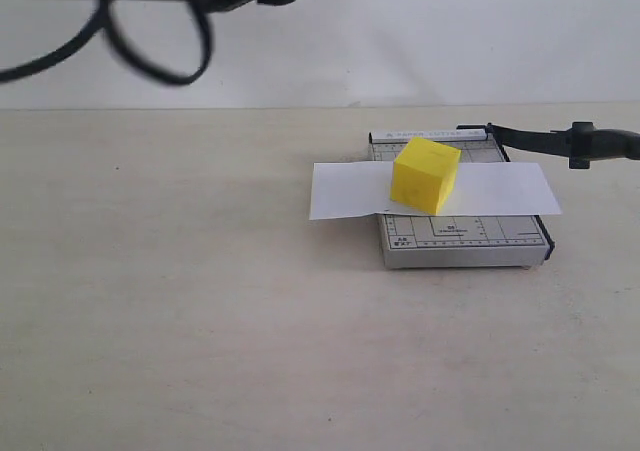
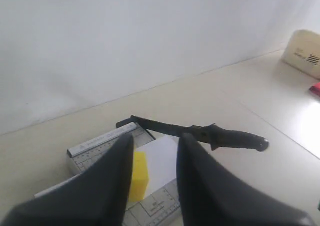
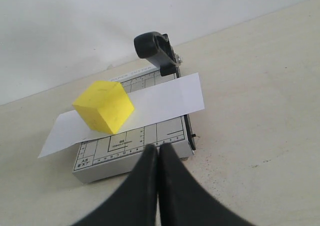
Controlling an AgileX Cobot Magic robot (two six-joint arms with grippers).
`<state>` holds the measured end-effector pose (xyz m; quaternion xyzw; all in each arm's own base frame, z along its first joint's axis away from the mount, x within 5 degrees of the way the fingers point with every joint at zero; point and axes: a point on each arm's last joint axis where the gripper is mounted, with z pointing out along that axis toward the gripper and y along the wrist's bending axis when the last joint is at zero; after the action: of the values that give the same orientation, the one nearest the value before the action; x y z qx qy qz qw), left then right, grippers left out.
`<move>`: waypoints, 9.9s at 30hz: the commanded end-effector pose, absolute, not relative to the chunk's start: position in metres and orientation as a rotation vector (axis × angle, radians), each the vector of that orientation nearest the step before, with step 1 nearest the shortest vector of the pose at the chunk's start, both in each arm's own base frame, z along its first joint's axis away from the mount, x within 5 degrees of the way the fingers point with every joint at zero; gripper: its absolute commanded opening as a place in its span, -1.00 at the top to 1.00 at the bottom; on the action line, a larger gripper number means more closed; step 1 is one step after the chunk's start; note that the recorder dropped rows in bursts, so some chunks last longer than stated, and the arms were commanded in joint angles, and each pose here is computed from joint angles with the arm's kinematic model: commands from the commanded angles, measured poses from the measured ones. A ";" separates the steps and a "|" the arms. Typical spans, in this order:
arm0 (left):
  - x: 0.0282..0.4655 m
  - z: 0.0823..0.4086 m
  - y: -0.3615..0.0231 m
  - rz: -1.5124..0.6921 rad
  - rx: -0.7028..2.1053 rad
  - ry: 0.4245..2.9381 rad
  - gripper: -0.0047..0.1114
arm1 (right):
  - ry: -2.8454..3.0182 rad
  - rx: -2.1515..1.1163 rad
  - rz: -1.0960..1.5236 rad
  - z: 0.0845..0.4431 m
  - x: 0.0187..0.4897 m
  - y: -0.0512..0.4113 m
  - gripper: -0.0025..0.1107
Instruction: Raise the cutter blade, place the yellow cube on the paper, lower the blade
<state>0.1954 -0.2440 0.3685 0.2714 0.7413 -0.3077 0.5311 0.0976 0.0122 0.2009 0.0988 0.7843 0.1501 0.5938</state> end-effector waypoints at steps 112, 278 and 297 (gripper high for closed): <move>0.052 0.224 -0.015 -0.574 -0.093 1.379 0.41 | 2.709 -0.344 -0.091 0.292 0.315 0.037 0.13; 0.055 0.186 0.004 0.136 0.264 1.769 0.84 | 1.511 -0.072 0.152 0.211 0.056 0.008 0.96; 0.055 0.186 0.004 0.136 0.264 1.769 0.84 | 1.503 -0.069 0.154 0.211 0.056 0.008 0.96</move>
<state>0.0556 0.0042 0.1869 0.1181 0.7701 0.0611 0.6240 0.0559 0.0080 0.2123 -0.0302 0.6838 0.0705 0.7256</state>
